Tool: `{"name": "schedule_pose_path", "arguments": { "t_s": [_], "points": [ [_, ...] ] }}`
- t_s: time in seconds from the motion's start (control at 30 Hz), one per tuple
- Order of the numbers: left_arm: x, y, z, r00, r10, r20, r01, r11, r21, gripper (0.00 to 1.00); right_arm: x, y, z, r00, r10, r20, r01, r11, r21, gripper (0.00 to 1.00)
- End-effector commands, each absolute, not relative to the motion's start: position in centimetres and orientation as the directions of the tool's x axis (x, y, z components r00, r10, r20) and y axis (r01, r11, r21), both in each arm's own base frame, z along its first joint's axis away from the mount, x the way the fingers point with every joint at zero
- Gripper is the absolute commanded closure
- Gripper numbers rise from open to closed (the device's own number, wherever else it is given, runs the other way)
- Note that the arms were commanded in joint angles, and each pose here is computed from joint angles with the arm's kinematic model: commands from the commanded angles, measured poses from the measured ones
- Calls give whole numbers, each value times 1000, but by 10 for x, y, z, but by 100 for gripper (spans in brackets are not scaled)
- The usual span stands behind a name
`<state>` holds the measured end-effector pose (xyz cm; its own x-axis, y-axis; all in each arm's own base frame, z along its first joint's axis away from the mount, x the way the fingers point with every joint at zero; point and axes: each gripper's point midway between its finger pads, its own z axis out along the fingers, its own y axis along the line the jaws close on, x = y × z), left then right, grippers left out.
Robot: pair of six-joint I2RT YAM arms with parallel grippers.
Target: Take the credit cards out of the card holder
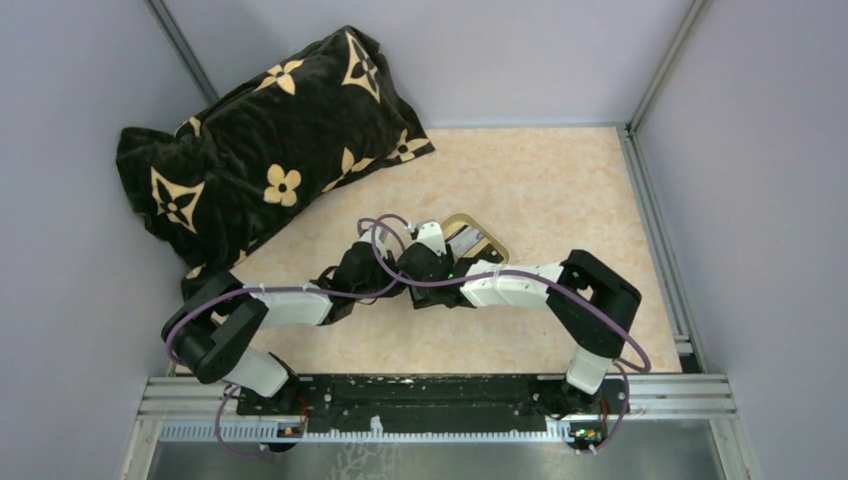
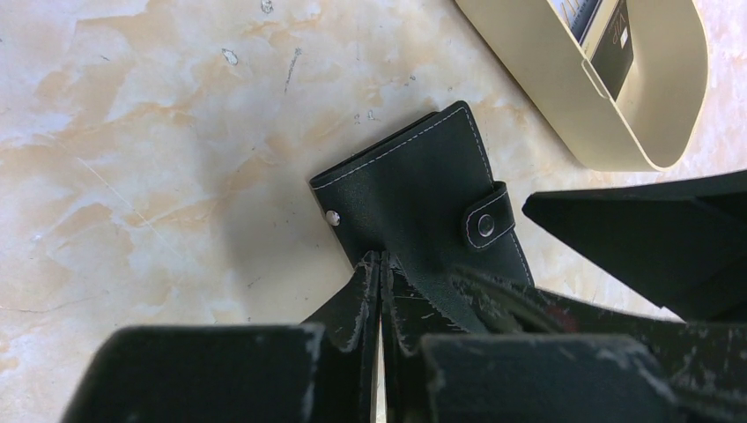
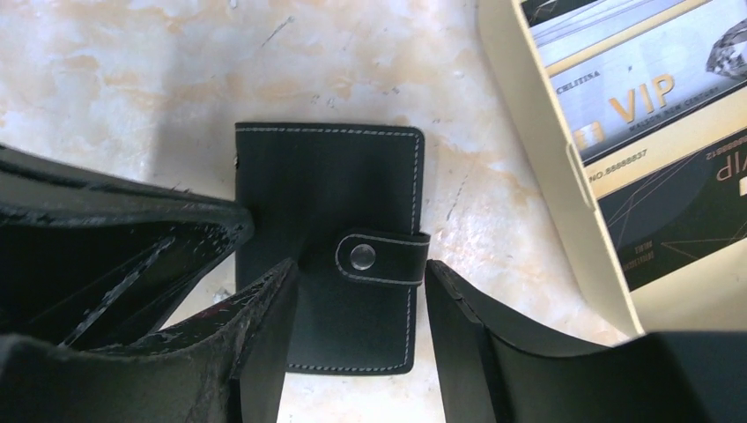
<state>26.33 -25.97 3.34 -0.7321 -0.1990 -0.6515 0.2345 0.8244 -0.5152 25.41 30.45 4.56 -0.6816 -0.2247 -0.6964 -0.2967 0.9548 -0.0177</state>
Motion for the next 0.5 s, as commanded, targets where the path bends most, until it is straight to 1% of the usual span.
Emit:
{"name": "schedule_pose_path", "arguments": {
  "t_s": [0.0,0.1,0.2,0.27,0.37,0.47],
  "points": [
    [264,-254,26,-740,-201,-642,205,841,-500,95,279,314,61,-642,-185,-744,-260,966,-15,46],
    [263,-251,25,-739,-201,-643,201,845,-495,95,283,315,55,-652,-178,-737,-253,967,-10,49],
    [262,-248,26,-737,-205,-644,197,847,-494,95,285,313,45,-672,-172,-720,-247,969,-1,50],
    [262,-246,27,-734,-209,-646,194,847,-495,95,284,311,38,-691,-166,-703,-247,969,14,53],
    [262,-245,28,-732,-212,-647,191,848,-494,94,281,309,33,-708,-160,-688,-247,969,29,65],
    [263,-245,29,-730,-216,-648,189,848,-496,94,277,305,30,-717,-165,-677,-244,970,23,82]
  ]
}}
